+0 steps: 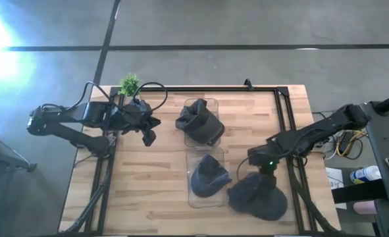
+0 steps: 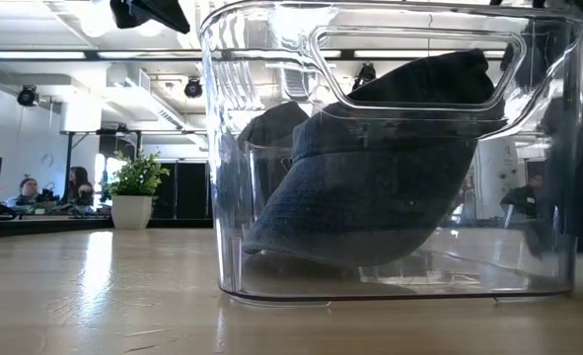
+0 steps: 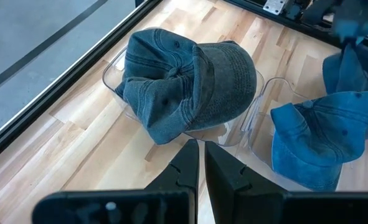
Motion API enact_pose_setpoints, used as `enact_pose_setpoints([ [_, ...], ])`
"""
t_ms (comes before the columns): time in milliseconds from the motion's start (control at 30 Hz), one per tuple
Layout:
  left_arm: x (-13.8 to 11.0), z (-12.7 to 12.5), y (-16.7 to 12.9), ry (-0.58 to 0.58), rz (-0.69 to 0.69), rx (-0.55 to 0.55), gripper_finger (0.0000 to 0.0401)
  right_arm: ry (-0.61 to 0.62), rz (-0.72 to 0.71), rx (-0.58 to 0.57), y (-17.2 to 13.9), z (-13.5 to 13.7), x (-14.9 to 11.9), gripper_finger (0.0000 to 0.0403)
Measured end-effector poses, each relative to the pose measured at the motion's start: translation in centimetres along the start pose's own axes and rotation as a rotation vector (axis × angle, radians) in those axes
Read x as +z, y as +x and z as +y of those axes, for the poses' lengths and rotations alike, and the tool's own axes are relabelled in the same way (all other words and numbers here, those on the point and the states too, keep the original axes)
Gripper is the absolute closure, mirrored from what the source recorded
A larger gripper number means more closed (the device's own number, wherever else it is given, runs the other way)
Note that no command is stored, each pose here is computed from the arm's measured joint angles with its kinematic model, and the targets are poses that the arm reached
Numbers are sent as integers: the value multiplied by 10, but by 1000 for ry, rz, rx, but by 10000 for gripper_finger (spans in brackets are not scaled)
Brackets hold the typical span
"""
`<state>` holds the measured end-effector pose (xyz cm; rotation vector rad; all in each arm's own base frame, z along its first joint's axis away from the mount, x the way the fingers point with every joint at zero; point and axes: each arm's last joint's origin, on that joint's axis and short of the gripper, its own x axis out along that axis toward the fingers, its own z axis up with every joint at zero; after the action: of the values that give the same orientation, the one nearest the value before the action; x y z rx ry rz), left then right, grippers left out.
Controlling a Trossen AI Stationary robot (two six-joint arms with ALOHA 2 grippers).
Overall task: Pick & Place hat
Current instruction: Put the blue cap into the bottom transparent bin
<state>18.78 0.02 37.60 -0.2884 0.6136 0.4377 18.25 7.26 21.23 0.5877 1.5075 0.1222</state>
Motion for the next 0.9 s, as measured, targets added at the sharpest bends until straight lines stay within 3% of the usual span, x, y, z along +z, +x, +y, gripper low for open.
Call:
enact_pose_setpoints([
  [267,1,1,0,-5,-2,5,381,50,-255,-13,-72,13,-23,395],
  [533,1,1,0,-15,-3,6,381,75,-400,-128,-138,23,-44,395],
  [900,1,2,1,-21,-4,8,381,-51,-588,-90,-197,62,-30,395],
])
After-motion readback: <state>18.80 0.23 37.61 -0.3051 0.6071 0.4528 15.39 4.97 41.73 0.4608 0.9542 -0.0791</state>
